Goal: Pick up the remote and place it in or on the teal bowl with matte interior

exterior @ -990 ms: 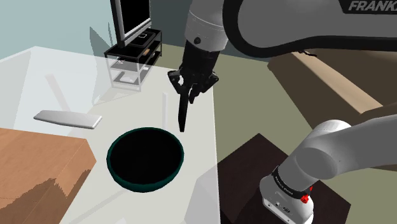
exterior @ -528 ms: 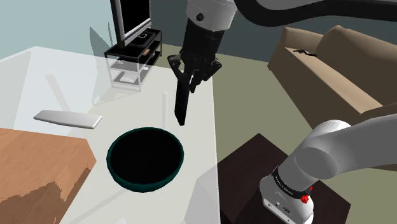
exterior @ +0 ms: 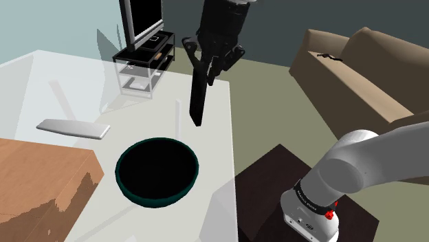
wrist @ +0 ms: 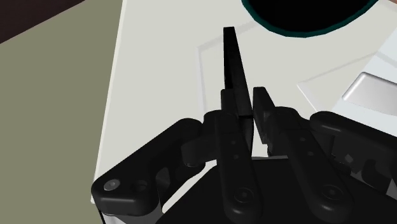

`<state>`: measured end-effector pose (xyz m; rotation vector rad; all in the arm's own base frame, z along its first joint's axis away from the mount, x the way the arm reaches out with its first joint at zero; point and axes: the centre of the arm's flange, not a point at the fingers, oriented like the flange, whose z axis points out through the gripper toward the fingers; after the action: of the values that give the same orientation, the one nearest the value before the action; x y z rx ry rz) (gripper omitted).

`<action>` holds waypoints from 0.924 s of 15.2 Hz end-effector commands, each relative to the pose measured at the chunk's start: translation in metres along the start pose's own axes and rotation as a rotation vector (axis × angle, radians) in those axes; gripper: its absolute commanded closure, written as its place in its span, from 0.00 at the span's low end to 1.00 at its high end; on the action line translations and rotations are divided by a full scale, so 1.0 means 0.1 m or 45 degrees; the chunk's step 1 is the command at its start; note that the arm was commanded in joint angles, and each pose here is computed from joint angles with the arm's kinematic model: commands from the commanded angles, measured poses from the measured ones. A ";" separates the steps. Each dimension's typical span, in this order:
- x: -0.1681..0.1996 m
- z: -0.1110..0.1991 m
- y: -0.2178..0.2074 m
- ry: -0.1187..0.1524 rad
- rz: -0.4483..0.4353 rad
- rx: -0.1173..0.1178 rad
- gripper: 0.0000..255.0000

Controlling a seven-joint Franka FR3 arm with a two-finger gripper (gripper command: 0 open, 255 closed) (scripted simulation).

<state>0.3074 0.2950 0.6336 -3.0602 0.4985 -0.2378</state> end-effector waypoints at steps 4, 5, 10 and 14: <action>0.04 -0.22 -0.01 0.000 0.000 -0.001 1.00; -0.03 -0.28 -0.10 0.000 0.000 -0.001 1.00; -0.37 -0.55 -0.60 0.000 0.000 -0.001 1.00; -0.65 -0.77 -0.99 0.000 0.000 -0.001 1.00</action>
<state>0.2701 0.3994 0.6985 -3.0632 0.4947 -0.2380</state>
